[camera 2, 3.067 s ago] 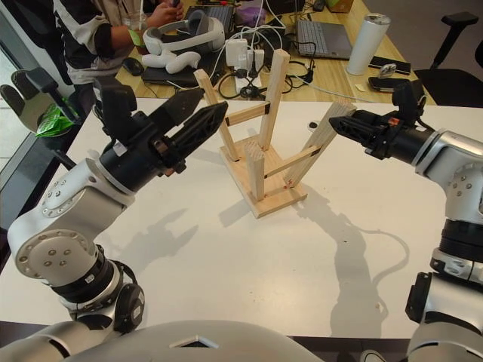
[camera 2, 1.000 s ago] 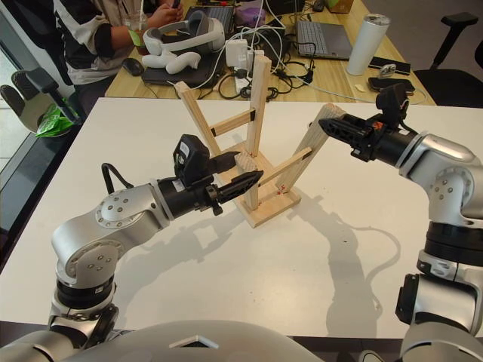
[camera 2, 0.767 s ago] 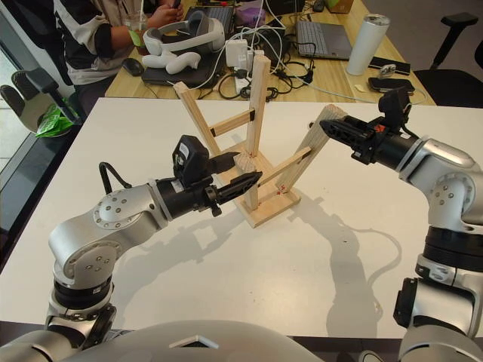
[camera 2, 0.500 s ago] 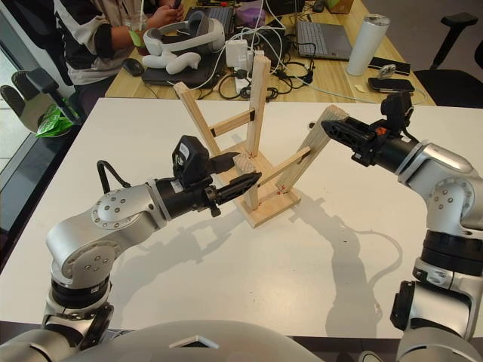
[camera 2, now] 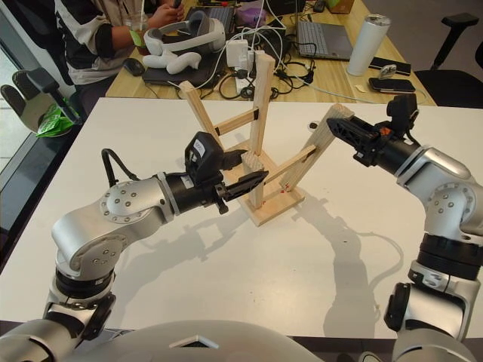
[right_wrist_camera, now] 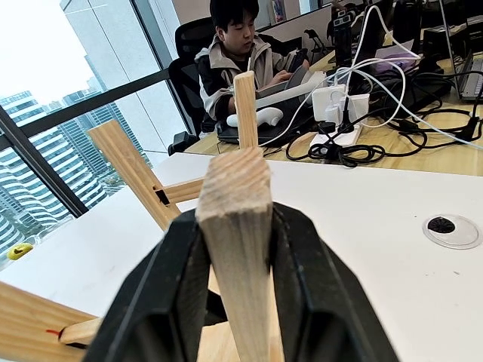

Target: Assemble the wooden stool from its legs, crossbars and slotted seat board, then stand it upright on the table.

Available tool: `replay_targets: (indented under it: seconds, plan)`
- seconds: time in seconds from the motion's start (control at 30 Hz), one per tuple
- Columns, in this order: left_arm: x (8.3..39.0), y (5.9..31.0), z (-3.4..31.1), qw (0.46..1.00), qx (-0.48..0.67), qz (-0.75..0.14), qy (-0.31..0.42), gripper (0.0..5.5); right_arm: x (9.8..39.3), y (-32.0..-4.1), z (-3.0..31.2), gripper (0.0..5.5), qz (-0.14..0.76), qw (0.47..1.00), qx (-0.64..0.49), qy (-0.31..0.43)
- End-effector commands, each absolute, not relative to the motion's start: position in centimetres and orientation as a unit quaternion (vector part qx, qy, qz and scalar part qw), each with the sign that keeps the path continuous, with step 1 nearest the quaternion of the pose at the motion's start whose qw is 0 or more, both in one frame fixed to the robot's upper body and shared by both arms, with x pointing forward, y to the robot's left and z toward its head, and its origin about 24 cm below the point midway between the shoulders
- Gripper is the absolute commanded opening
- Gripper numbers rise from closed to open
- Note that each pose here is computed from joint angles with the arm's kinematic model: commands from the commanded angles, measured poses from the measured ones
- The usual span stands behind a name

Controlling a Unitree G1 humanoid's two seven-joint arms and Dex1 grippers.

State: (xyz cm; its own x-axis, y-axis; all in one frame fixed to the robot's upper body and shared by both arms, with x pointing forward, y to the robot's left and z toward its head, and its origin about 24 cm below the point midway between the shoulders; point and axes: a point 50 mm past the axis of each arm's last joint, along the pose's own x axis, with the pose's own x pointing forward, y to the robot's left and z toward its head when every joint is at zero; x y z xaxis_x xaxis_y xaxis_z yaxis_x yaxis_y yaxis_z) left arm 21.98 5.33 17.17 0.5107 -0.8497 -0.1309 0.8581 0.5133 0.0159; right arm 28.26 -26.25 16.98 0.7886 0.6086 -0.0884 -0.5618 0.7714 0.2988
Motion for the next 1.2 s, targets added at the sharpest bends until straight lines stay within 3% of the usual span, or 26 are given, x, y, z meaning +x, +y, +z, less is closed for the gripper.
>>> replay_targets:
  seconds: [0.03, 0.3, 0.43, 0.6, 0.7, 0.83, 0.9, 1.07, 1.2]
  plan:
    - [22.1, 5.7, 15.3, 0.868, 0.057, -0.48, 0.115, 2.15, 28.1, -26.2, 17.6, 1.02, 0.314, 0.938, 0.131, 0.071]
    - [22.2, 5.9, 15.5, 0.87, 0.057, -0.477, 0.112, 2.15, 28.5, -26.7, 17.9, 2.3, 0.294, 0.946, 0.118, 0.061]
    - [22.3, 6.0, 15.6, 0.871, 0.054, -0.475, 0.108, 2.15, 29.6, -28.0, 19.8, 2.85, 0.247, 0.961, 0.127, 0.005]
    - [22.2, 5.9, 15.7, 0.871, 0.053, -0.475, 0.108, 2.15, 31.4, -28.9, 25.2, 2.85, 0.197, 0.958, 0.175, -0.115]
    - [22.1, 6.0, 15.7, 0.871, 0.053, -0.476, 0.109, 2.15, 31.1, -26.3, 27.6, 2.85, 0.261, 0.936, 0.184, -0.147]
    - [22.0, 6.0, 15.6, 0.87, 0.054, -0.478, 0.112, 2.15, 28.7, -21.3, 27.4, 2.27, 0.389, 0.902, 0.144, -0.116]
    - [22.0, 6.1, 15.5, 0.87, 0.055, -0.477, 0.114, 2.15, 27.3, -19.6, 24.6, 1.87, 0.415, 0.901, 0.114, -0.052]
    - [22.0, 6.3, 15.5, 0.869, 0.056, -0.478, 0.117, 2.15, 26.2, -19.8, 18.4, 0.91, 0.35, 0.936, 0.008, 0.036]
    - [22.0, 6.5, 15.5, 0.866, 0.06, -0.482, 0.12, 2.15, 25.6, -19.9, 15.4, 0.19, 0.339, 0.938, -0.024, 0.075]
